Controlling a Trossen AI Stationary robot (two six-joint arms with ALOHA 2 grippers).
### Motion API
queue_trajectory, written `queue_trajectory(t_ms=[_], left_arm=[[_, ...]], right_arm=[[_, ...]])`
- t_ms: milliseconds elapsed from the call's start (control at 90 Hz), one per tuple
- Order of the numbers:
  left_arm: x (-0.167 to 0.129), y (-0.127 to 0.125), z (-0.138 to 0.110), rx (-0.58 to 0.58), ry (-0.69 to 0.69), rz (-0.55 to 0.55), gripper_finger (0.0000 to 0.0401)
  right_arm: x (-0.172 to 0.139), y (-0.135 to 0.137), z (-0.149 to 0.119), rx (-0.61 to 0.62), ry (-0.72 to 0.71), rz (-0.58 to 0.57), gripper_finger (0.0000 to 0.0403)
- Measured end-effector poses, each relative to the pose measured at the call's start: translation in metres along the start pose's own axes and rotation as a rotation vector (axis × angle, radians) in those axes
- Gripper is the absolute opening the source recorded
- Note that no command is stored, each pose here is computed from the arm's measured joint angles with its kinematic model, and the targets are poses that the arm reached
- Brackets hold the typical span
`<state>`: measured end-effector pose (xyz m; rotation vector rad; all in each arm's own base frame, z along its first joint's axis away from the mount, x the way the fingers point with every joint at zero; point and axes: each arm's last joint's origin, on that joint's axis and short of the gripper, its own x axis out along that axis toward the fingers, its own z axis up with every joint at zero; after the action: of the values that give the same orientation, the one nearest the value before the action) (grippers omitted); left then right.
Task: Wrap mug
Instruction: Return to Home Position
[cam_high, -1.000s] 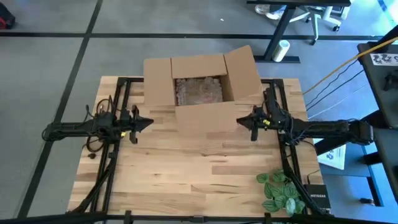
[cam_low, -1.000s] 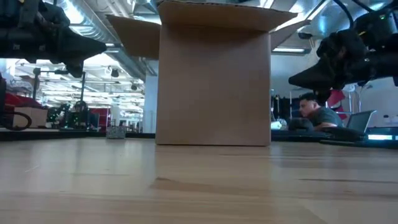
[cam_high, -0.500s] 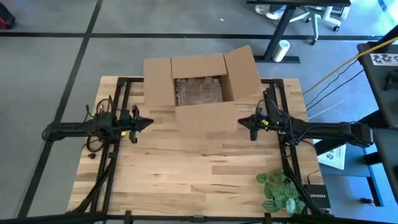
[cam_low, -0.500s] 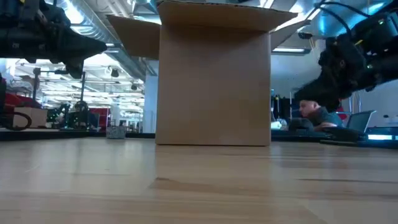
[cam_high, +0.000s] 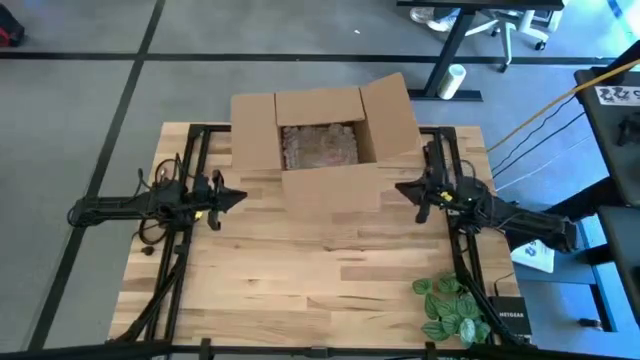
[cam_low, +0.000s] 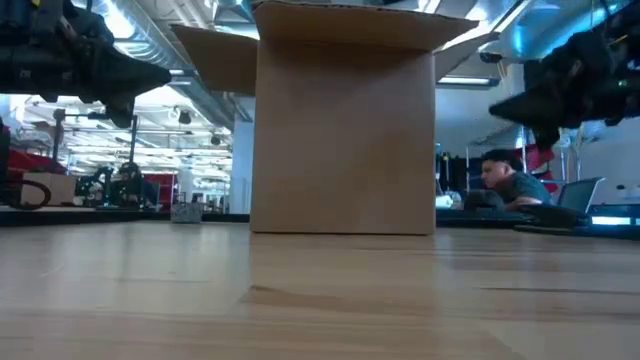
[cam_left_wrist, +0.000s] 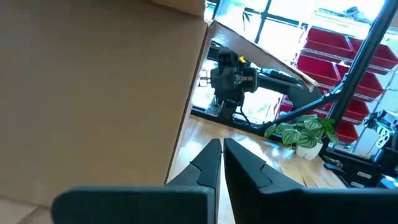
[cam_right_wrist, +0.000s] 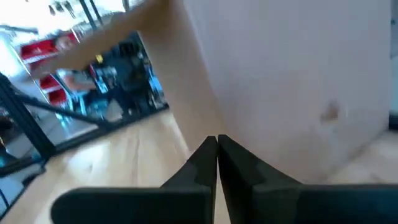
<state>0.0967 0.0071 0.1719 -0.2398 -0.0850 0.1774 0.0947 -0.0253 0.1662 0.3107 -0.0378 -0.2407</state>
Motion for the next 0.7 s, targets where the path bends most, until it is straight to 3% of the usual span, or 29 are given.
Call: queue_trajectory(t_ms=[700], left_arm=[[0.0002, 0.0006, -0.0026, -0.021, 0.027, 0.007, 0.0000]], right_arm=[[-0.0004, -0.0008, 0.0008, -0.003, -0.011, -0.032, 0.0000]])
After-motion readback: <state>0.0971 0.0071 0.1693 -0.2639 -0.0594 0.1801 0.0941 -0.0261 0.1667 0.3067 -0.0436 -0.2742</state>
